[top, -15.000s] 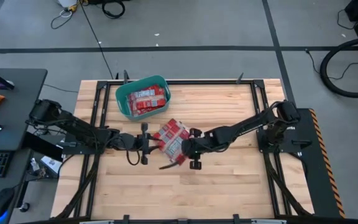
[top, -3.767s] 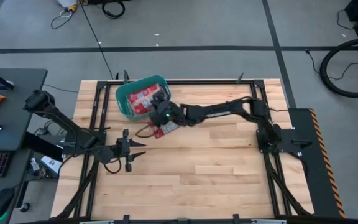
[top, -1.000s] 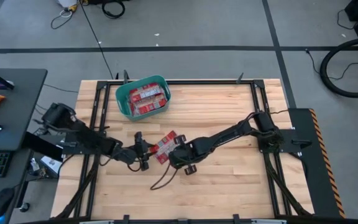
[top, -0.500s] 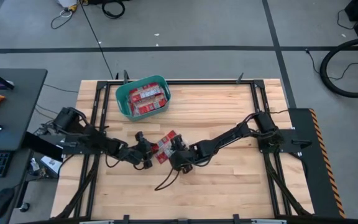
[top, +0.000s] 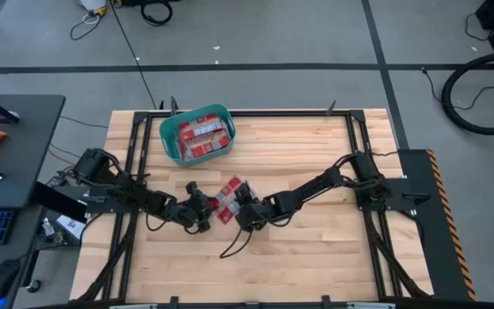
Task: Sort popcorn bags into baskets
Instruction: Put the popcorn bag into the green bin
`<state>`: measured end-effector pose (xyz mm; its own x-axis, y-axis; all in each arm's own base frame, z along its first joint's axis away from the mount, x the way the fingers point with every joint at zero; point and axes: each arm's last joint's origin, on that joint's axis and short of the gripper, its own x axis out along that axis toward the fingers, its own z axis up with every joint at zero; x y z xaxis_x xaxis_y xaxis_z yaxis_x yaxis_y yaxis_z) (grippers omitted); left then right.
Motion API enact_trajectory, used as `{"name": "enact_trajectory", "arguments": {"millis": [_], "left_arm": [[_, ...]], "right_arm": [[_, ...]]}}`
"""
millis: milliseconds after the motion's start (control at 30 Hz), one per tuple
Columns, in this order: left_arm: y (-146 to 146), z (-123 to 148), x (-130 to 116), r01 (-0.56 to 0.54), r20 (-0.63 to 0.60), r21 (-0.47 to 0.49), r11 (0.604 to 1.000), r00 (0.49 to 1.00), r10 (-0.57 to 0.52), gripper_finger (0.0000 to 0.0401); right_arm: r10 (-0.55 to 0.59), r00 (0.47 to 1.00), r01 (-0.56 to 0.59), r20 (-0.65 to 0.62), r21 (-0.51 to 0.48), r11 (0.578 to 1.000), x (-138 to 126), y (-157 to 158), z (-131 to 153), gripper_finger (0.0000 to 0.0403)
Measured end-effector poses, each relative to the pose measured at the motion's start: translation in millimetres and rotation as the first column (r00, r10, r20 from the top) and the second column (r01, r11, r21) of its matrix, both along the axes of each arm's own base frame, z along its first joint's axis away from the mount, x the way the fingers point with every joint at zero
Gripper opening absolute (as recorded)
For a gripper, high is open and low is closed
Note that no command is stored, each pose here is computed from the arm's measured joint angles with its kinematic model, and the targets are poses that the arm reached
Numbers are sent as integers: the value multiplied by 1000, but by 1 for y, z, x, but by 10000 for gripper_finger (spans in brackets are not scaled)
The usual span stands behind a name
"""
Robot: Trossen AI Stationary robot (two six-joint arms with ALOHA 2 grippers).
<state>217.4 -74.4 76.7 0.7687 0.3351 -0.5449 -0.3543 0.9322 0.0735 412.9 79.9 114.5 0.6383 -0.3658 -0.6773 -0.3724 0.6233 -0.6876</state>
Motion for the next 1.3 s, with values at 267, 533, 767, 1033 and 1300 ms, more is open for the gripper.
{"name": "enact_trajectory", "arguments": {"millis": [267, 533, 767, 1033, 1300], "left_arm": [[0, -1, -1, 2, -8, 9, 1000, 1000, -2, 142], [0, -1, -1, 7, -12, 9, 1000, 1000, -7, 142], [-14, 25, -8, 142, 39, 7, 990, 989, -142, 142], [-27, 62, -27, 218, 125, -15, 976, 969, -214, 142], [-38, 66, -37, 258, 144, -52, 965, 958, -249, 142]], "right_arm": [[41, 999, -41, -28, 3, 999, 3, -14, -1, 136], [51, 999, -50, -21, 34, 998, 4, -14, -1, 18], [-7, 1000, 7, 4, 26, 1000, 4, -13, 1, 10], [-83, 996, 79, -18, -149, 986, 4, -16, 21, 6], [-99, 990, 120, 103, -225, 967, 12, -26, 79, 6]]}}
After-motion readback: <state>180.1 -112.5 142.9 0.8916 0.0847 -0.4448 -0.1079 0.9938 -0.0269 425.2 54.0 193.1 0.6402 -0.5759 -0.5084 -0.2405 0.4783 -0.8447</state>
